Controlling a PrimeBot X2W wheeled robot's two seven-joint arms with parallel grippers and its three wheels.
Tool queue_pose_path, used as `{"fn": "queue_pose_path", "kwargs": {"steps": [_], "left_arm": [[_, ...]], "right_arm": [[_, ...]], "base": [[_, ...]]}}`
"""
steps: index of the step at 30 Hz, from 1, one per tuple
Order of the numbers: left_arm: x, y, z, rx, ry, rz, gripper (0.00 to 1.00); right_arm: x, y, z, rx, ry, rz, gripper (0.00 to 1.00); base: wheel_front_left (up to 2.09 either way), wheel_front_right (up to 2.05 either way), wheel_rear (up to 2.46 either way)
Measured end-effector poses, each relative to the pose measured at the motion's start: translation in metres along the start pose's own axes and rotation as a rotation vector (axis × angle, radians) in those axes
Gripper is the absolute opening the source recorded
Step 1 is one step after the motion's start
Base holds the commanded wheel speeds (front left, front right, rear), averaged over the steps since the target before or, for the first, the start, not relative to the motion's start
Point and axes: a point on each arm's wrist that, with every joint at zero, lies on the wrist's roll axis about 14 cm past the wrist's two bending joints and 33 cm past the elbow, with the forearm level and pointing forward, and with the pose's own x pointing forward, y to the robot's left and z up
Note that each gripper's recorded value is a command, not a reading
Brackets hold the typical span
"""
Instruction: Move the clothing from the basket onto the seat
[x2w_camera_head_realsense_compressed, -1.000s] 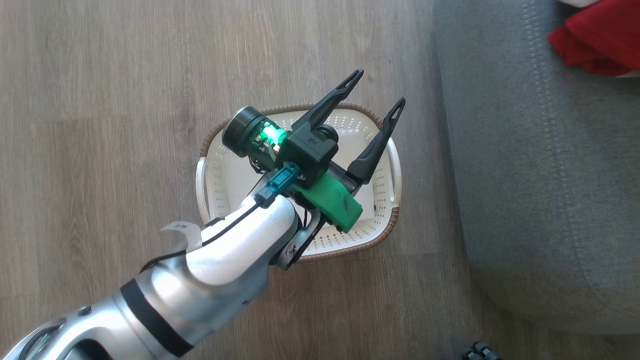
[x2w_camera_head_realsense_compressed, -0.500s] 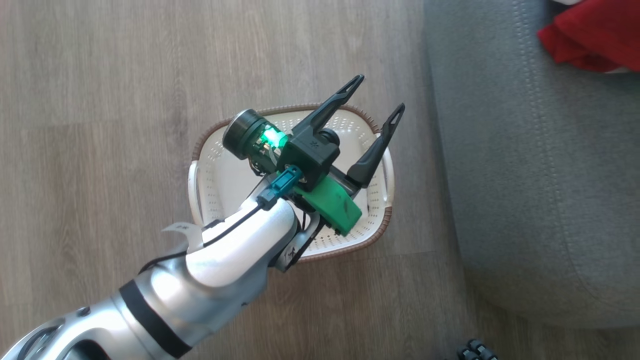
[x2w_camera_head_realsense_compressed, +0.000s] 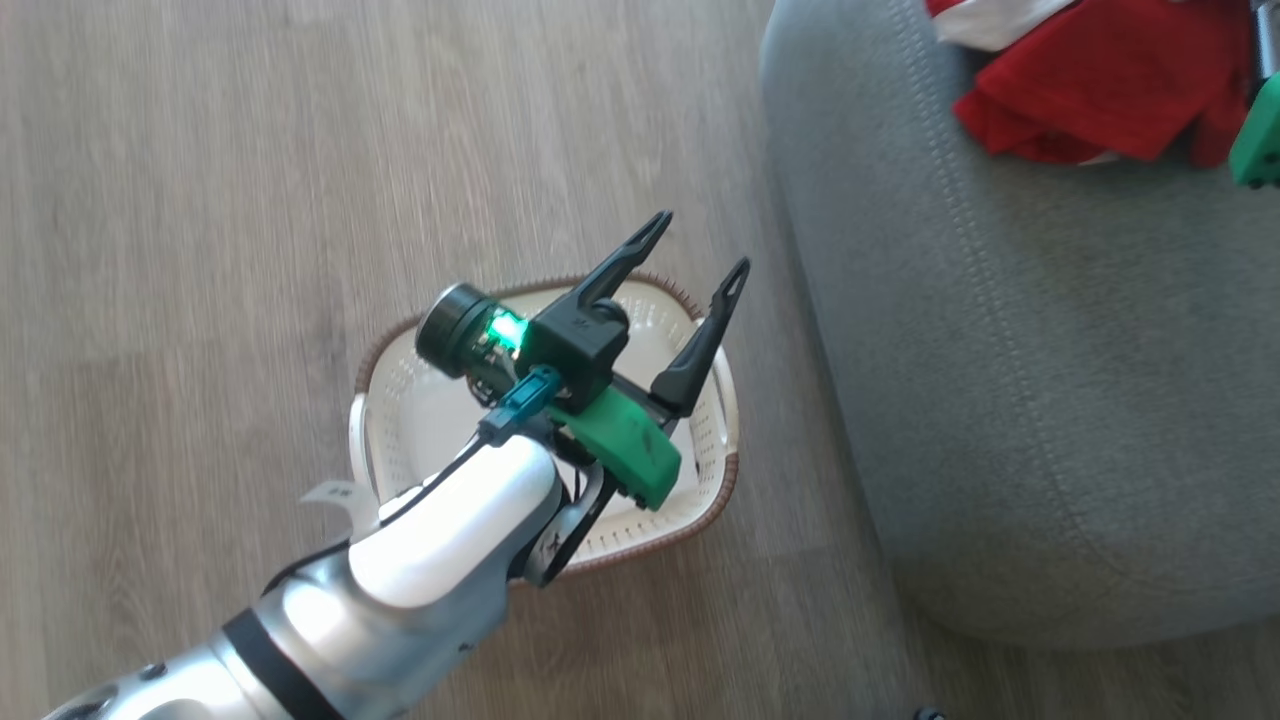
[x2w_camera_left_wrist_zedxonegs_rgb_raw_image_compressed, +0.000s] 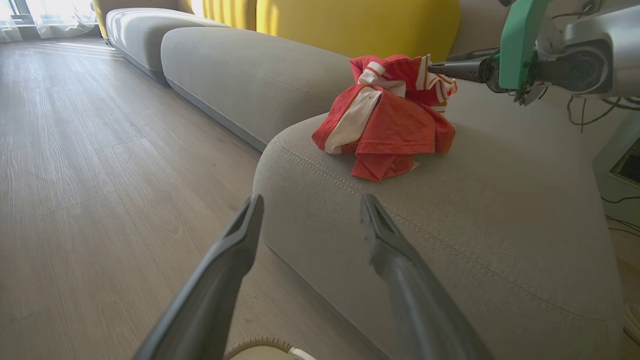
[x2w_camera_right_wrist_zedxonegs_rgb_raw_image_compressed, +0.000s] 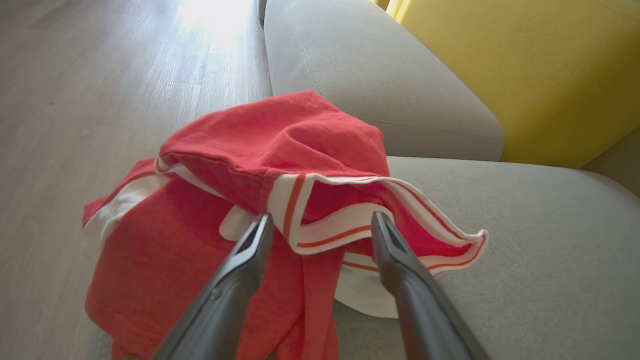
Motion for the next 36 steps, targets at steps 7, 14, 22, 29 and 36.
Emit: {"fn": "queue_pose_path", "kwargs": {"steps": [7,14,22,29,36], "left_arm": [[-0.016,-0.002,0.022,-0.020,-0.043,0.060,1.00],[-0.052,0.018,0.023,-0.050,-0.029,0.197,1.00],[-0.098,0.046,0.027,-0.031,-0.037,0.344,1.00],[-0.154,0.067,0.027,-0.046,-0.048,0.509,1.00],[-0.205,0.080,0.021,-0.079,-0.058,0.656,1.00]], "right_arm": [[-0.031,-0.007,0.029,-0.010,-0.090,0.017,1.00],[-0.057,0.002,0.067,0.034,-0.219,0.061,1.00],[-0.079,0.024,0.081,0.096,-0.295,0.120,1.00],[-0.109,0.071,0.092,0.167,-0.384,0.222,1.00],[-0.143,0.108,0.084,0.242,-0.454,0.281,1.00]], "base": [[0.00,0.00,0.00],[0.00,0.00,0.00],[0.00,0.00,0.00],[0.00,0.00,0.00],[0.00,0.00,0.00]]}}
